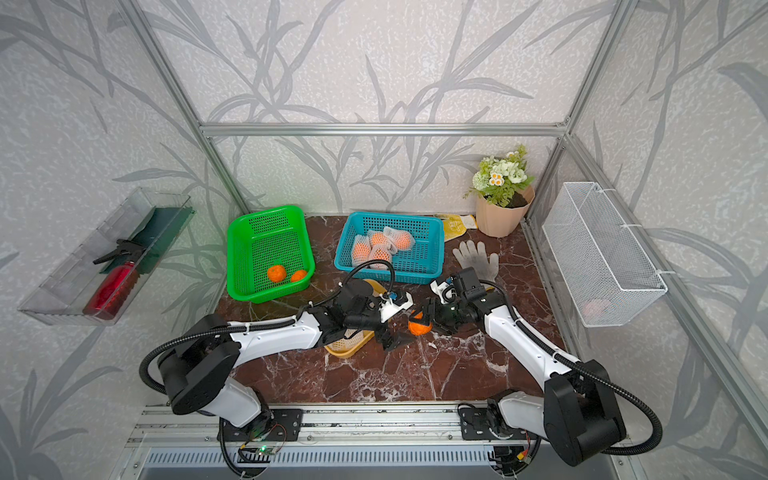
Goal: Remove foam nets from oranges
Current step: Pick up the orange from the center of the board.
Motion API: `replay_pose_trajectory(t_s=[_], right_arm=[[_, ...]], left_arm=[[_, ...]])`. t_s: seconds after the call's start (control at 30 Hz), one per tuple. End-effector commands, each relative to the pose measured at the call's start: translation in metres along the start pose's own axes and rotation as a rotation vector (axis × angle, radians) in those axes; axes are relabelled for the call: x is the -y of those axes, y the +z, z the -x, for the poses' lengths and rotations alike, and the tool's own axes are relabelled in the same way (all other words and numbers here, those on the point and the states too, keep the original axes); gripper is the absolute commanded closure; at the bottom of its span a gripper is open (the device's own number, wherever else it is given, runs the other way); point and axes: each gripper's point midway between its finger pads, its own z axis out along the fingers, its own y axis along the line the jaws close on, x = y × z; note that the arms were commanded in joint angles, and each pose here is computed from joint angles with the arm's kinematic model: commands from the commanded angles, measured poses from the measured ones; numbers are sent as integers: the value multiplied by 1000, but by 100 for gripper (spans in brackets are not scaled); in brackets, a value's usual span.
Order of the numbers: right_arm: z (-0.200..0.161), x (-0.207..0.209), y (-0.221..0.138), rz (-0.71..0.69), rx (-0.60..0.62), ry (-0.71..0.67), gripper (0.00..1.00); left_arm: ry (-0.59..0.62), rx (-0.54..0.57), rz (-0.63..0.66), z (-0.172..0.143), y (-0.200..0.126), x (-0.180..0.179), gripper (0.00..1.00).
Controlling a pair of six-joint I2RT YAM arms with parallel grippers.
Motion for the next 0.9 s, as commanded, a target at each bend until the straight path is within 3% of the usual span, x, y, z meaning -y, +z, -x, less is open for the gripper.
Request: replay_pose_trajectory(t_s=[0.0,0.17,0.3,0.43,0.6,0.7,0.87], right_arm=[[-5,-9,1,54,-17,8,43],[-5,-11,2,80,-23,15,44],[-6,-15,4,110,-35,20,44],[-7,-16,6,133,-40,26,44],[-7,-16,7,141,-42,28,43],[-7,-16,7,138,-46,30,35],[-4,-17,2,114,-29,19,13]], left_arm=[[72,55,-24,20,6,3,1],[61,38,-43,16,11,4,1],[54,24,-52,12,14,4,8],[50,15,-61,12,16,5,20],[49,8,-71,12,17,6,47],[48,5,-70,12,15,6,59],[36,-6,-51,10,8,6,66]])
